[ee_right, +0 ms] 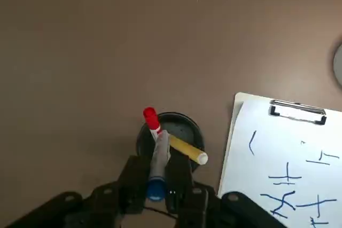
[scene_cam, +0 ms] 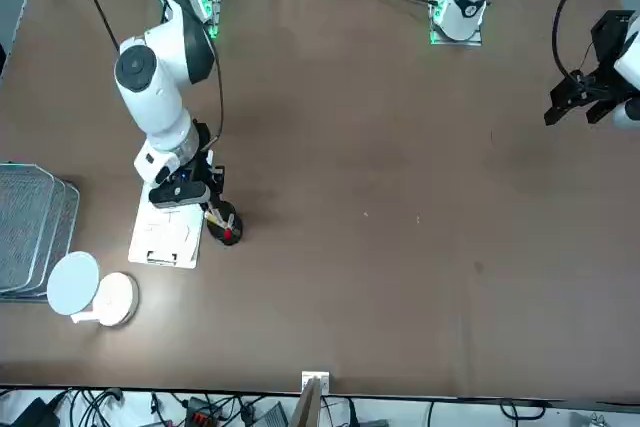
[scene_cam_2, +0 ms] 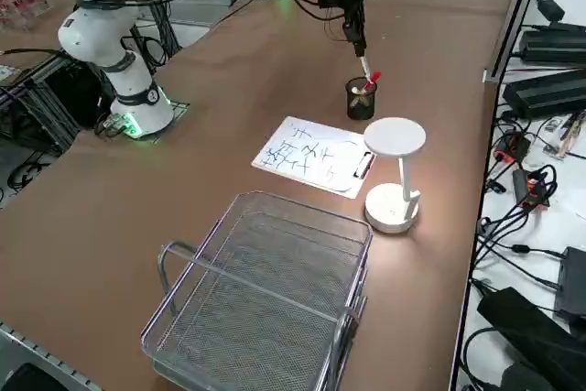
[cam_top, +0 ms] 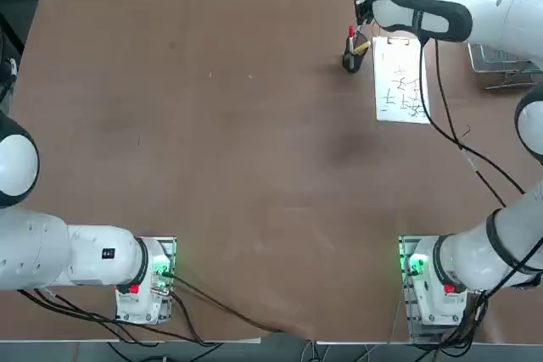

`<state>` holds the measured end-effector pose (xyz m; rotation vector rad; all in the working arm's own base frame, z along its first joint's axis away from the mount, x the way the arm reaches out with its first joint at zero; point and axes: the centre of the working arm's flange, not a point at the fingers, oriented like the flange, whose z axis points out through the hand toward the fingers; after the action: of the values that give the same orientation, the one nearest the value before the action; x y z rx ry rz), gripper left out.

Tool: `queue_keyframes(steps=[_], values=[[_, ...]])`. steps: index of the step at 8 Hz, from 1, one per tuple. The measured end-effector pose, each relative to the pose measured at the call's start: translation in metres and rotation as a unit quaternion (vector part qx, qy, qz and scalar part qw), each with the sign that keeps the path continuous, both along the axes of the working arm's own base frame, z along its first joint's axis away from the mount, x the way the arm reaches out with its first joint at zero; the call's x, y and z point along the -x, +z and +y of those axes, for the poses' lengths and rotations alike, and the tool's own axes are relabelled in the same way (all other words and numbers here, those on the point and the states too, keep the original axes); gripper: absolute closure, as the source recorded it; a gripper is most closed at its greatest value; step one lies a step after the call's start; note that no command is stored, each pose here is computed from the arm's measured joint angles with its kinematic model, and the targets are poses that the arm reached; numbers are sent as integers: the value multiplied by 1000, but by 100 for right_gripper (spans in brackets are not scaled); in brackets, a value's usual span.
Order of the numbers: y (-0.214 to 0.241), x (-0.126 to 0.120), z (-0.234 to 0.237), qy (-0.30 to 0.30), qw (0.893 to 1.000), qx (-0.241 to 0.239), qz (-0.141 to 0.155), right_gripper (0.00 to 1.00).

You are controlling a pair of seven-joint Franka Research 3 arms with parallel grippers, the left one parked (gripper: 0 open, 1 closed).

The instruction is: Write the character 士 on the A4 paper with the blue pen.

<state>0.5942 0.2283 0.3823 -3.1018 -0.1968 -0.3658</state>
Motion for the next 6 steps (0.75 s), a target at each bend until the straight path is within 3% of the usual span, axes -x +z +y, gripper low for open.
queue_keyframes(steps=[6], values=[[-50,7,-6,19,1000,12,-5,79]])
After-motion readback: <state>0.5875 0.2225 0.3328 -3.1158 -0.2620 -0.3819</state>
